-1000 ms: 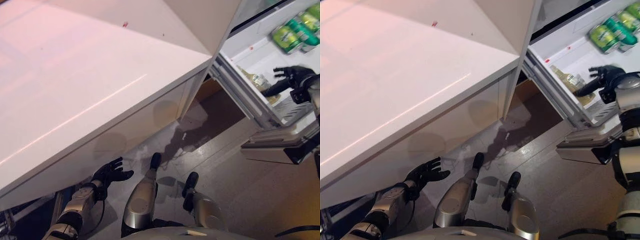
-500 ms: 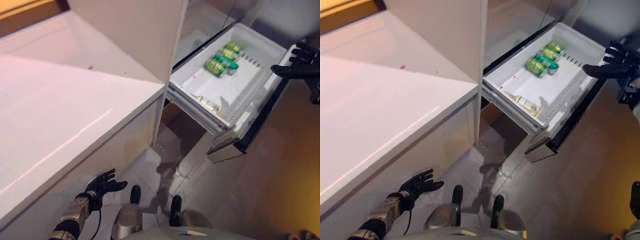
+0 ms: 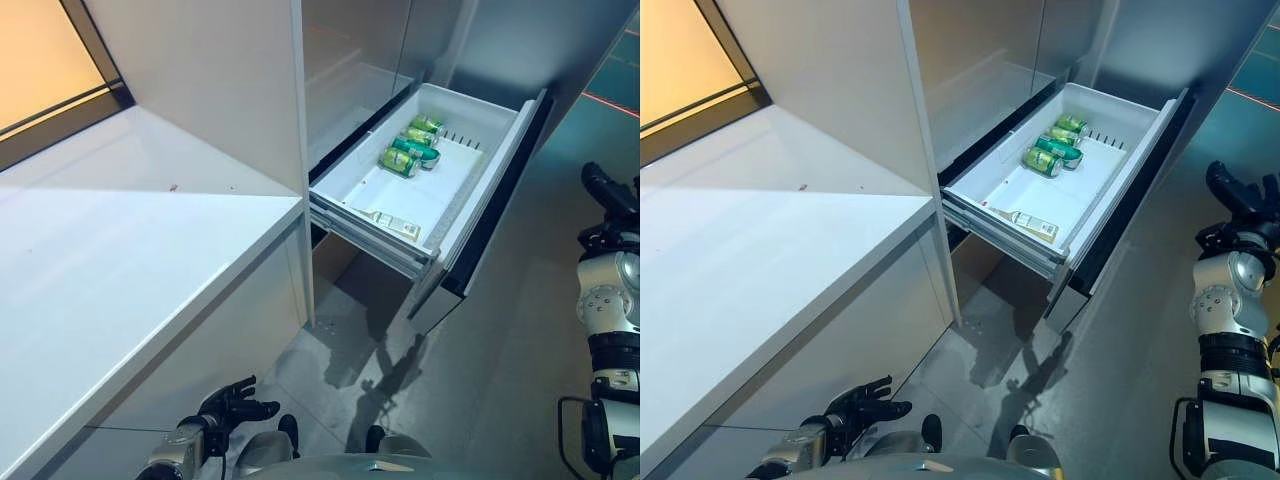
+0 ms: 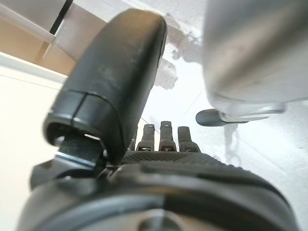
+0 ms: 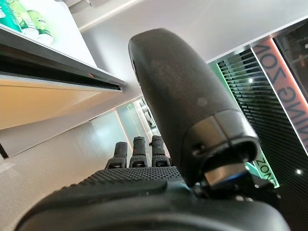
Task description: Put drinks into fridge and close the fridge
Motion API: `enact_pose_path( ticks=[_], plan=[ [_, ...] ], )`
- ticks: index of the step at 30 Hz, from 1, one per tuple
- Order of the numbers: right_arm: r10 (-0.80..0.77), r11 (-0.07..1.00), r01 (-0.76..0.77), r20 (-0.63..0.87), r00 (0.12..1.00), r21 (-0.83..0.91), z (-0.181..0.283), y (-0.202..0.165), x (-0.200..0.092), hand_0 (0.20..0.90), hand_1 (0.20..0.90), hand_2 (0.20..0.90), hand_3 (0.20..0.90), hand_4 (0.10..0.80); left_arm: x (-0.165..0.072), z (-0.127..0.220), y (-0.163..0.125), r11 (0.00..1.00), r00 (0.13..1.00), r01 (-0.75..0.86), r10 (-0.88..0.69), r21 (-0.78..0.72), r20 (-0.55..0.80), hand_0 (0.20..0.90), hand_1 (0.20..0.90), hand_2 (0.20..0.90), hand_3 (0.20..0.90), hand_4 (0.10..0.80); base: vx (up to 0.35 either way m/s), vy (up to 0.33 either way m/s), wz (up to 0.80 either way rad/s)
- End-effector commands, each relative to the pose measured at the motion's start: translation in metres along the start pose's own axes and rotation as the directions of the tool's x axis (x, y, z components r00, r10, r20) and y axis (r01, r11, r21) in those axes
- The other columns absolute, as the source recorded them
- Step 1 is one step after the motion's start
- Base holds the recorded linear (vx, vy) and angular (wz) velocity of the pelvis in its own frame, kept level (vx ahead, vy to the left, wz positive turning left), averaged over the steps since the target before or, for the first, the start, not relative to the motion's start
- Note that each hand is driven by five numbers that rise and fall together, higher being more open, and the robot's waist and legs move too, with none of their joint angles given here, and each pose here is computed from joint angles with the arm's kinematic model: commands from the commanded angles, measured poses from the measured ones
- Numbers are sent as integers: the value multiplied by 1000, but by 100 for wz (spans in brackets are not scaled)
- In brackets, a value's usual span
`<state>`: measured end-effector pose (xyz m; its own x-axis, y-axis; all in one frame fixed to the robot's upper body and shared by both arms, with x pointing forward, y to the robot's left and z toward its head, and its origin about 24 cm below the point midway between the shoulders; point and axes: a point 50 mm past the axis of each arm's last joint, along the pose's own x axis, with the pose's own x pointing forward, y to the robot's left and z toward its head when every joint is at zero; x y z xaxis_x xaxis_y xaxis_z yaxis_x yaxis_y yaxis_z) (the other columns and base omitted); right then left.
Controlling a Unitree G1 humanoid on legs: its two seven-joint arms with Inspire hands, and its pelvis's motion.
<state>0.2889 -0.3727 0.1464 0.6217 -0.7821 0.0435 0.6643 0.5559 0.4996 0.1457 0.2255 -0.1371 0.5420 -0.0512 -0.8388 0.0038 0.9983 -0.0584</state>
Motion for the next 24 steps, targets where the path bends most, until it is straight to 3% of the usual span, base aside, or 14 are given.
enact_pose_path(
  ticks=[1,12,24],
  plan=[
    [95,986,-125,245,965,110,56,33,4,900,900,900,900,800,2,26,-3,999,995,6,-9,31,100,900,900,900,900,800,-136,2,22],
    [356,896,-387,170,919,217,47,73,9,900,900,900,900,800,-2,22,7,996,988,-67,75,-64,132,900,900,900,900,800,-89,26,13],
    [680,710,-696,153,717,107,54,137,-3,900,900,900,900,800,-8,7,2,990,988,-20,42,-141,151,900,900,900,900,800,-10,82,3]
  ],
)
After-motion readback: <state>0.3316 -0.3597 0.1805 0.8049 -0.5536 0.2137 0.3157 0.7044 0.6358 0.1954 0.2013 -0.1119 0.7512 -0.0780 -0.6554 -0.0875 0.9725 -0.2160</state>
